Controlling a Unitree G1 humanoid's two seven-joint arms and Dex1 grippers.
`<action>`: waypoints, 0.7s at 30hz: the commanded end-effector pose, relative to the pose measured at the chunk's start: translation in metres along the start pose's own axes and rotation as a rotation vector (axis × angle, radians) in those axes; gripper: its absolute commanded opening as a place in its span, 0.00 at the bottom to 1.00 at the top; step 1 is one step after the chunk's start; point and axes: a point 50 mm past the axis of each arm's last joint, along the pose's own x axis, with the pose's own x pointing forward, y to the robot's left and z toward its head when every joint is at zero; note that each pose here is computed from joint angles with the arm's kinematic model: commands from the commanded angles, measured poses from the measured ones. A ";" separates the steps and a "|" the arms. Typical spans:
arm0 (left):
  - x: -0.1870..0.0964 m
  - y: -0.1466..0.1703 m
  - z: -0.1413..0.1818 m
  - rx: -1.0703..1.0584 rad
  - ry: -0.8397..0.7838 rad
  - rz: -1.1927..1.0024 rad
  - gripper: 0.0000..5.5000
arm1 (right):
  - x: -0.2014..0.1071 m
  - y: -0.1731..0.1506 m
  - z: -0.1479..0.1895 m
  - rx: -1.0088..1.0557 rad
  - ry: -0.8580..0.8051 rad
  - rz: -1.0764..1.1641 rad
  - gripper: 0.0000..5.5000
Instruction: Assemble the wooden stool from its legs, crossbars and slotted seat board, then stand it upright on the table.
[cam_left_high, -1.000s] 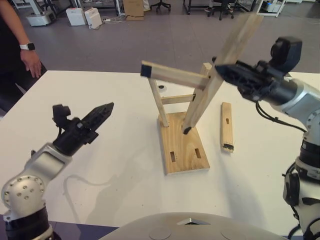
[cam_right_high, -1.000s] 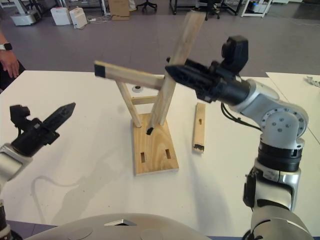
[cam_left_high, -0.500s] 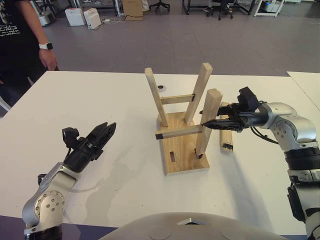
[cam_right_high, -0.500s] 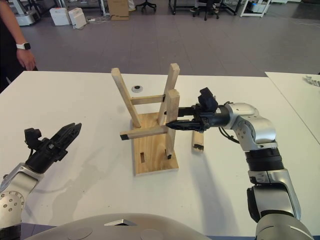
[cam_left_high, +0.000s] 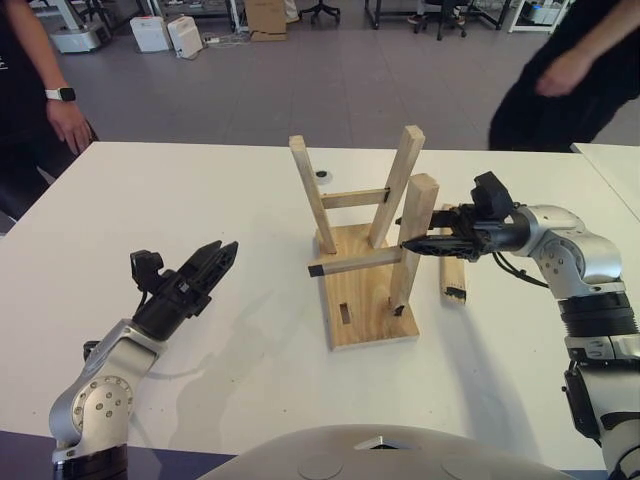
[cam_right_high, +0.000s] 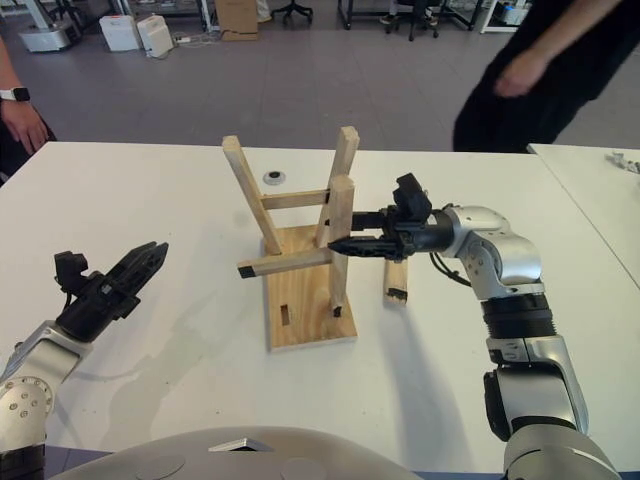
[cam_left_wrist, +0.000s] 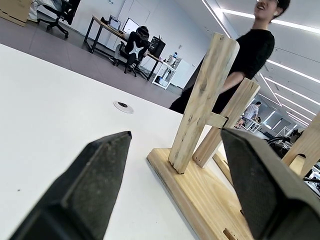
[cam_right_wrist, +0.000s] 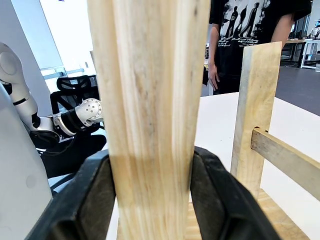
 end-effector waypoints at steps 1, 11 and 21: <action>0.003 -0.001 0.003 0.005 0.013 -0.020 0.60 | -0.015 0.003 -0.016 0.000 0.113 -0.008 0.37; 0.000 -0.006 -0.002 -0.011 -0.001 -0.024 0.60 | -0.039 0.020 -0.043 0.063 0.414 0.068 0.37; 0.001 -0.007 -0.019 -0.085 0.047 0.029 0.60 | -0.024 0.041 -0.077 0.434 0.588 0.162 0.37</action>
